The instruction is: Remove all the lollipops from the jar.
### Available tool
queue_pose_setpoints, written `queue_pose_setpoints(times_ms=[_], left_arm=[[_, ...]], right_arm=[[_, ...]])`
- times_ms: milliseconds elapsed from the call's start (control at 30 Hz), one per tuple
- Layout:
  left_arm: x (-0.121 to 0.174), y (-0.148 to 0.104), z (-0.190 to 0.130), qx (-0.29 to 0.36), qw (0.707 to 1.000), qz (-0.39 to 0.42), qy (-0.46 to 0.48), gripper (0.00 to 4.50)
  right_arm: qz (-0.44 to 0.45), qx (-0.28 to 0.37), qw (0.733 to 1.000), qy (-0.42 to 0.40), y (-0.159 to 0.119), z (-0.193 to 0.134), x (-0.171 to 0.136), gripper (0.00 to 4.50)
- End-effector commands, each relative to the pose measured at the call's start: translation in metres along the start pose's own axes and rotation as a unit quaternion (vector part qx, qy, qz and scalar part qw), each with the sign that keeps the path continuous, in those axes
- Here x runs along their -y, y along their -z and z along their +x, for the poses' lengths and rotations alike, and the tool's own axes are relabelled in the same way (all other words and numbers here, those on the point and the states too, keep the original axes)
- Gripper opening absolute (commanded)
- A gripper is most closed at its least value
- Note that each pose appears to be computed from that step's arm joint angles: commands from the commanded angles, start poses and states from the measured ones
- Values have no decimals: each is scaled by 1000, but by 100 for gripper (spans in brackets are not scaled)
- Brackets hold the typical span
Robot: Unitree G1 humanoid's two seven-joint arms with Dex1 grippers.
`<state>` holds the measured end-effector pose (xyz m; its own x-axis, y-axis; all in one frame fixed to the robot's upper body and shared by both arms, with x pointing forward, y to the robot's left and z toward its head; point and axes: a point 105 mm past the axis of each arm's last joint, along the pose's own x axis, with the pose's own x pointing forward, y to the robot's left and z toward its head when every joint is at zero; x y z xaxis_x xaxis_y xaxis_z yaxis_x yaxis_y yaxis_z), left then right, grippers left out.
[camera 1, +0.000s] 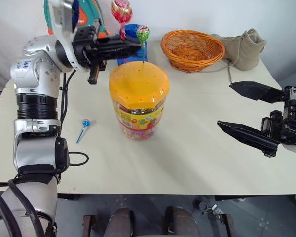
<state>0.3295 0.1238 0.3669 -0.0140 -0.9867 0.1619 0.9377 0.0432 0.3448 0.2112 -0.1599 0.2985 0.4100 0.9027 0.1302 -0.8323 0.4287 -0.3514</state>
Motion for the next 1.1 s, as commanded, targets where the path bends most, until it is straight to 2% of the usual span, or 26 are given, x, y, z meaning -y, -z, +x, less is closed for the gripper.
queue_pose_setpoints(times_ms=[33,100,167,233,300,433,500,567,633,733,800,967,1100], left_arm=[[-8,-20,-24,-8,996,38,-78,6],[-13,-13,-44,-33,990,29,-133,6],[-18,8,-71,-95,973,-3,-212,6],[-13,26,-90,-148,958,-20,-243,6],[-7,38,-105,-175,946,-45,-271,6],[7,70,-146,-244,895,-115,-356,6],[29,102,-183,-316,845,-168,-397,6],[43,115,-197,-329,829,-198,-406,6],[49,121,-200,-325,827,-211,-407,6],[64,140,-218,-371,799,-230,-415,6],[70,149,-224,-387,792,-231,-413,6],[66,150,-219,-394,791,-220,-413,123],[57,141,-217,-386,793,-208,-423,245]], right_arm=[[-16,13,1000,1,-6,-1,1,450],[-14,11,1000,0,-4,-2,2,450],[-11,10,1000,-1,-2,-2,5,450],[-9,9,1000,-6,0,-1,7,450],[-7,8,1000,-11,1,0,9,450],[-7,10,1000,-26,3,3,12,450],[-5,8,999,-34,5,5,13,450],[-4,8,999,-37,6,6,14,450],[-5,9,999,-37,6,7,14,450],[-4,9,999,-38,7,7,13,450],[-2,8,999,-38,8,7,13,450],[-3,7,999,-37,8,7,13,450],[-5,6,999,-36,6,7,14,450]])
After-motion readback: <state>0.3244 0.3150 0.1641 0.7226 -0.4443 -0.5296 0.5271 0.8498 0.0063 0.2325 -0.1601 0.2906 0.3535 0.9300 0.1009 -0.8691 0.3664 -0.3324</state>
